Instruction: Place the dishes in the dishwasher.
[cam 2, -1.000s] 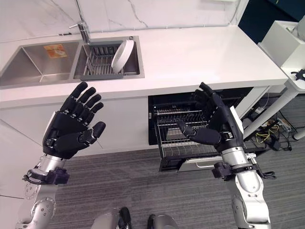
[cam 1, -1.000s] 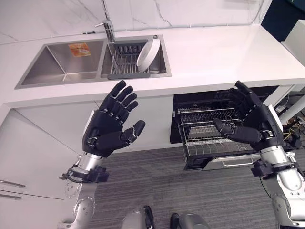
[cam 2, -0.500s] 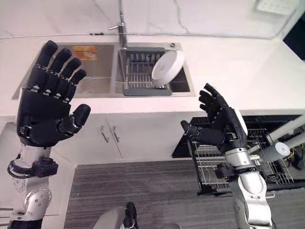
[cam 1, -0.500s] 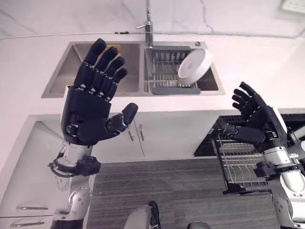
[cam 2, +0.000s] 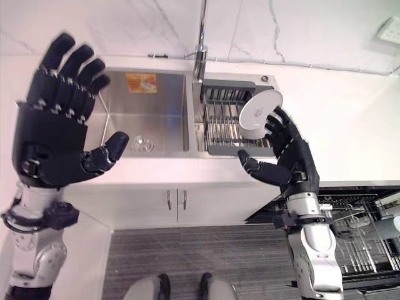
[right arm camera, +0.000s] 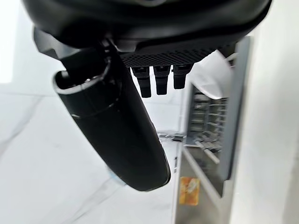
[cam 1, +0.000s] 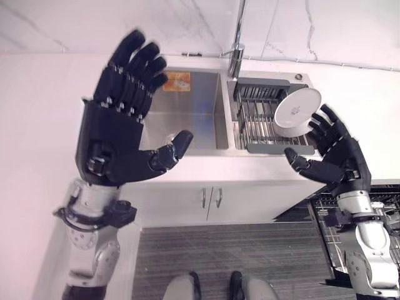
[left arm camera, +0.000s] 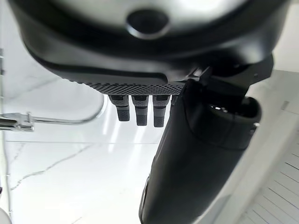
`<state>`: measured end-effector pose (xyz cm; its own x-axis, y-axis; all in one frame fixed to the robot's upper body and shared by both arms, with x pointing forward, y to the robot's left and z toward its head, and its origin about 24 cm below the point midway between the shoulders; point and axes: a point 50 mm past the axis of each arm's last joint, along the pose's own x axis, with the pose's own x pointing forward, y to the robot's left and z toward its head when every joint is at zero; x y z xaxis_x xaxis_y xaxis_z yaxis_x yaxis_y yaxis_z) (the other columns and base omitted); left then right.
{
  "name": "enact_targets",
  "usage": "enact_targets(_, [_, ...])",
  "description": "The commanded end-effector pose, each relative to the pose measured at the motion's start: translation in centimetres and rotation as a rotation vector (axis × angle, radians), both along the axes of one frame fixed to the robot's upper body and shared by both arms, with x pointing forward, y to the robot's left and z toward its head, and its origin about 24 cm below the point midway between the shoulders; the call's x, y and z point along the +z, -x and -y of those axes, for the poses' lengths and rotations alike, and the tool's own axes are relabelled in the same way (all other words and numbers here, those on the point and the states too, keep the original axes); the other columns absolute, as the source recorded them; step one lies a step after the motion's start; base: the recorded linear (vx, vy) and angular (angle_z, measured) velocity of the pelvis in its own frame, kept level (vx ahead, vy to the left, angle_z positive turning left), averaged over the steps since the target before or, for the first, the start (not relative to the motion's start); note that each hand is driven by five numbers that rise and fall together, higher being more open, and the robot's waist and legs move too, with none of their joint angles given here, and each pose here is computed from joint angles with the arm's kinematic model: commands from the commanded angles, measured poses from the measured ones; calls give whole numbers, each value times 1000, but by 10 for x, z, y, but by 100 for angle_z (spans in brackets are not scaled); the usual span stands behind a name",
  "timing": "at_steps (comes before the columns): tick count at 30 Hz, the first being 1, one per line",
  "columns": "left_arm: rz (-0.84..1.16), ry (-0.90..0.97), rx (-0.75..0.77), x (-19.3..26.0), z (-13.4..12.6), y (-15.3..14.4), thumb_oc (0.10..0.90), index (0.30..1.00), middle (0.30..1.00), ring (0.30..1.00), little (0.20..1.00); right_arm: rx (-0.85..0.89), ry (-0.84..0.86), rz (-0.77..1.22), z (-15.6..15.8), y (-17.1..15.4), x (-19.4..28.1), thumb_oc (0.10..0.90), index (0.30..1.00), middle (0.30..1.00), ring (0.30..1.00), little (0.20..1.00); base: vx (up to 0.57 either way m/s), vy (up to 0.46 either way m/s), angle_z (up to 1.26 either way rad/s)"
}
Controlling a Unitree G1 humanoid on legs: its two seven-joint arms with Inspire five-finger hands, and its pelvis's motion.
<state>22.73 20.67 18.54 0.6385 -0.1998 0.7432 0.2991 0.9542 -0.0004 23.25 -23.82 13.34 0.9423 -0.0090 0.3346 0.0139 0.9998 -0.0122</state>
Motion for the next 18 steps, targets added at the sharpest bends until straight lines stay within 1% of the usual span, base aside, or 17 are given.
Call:
enact_targets(1, [254, -73, -25, 38, 9, 24, 800, 900, 900, 900, 900, 41, 14, 322, -9, 7, 57, 800, 900, 900, 900, 900, 120, -427, -25])
enact_targets(3, [225, -54, -44, 34, 12, 23, 800, 900, 900, 900, 900, 34, -11, 312, -7, 5, 58, 800, 900, 900, 900, 900, 140, -419, 1])
enact_targets(8, [206, -52, -66, 31, 15, 23, 800, 900, 900, 900, 900, 5, -7, 300, -5, 4, 59, 800, 900, 900, 900, 900, 95, -258, -2])
enact_targets(13, [201, -60, -86, 30, 14, 24, 800, 900, 900, 900, 900, -18, 18, 311, 0, 9, 62, 800, 900, 900, 900, 900, 61, -175, -4])
enact_targets(18, [190, -51, -95, 26, 12, 27, 800, 900, 900, 900, 900, 12, 62, 288, 6, 11, 63, 800, 900, 900, 900, 900, 53, -62, -5])
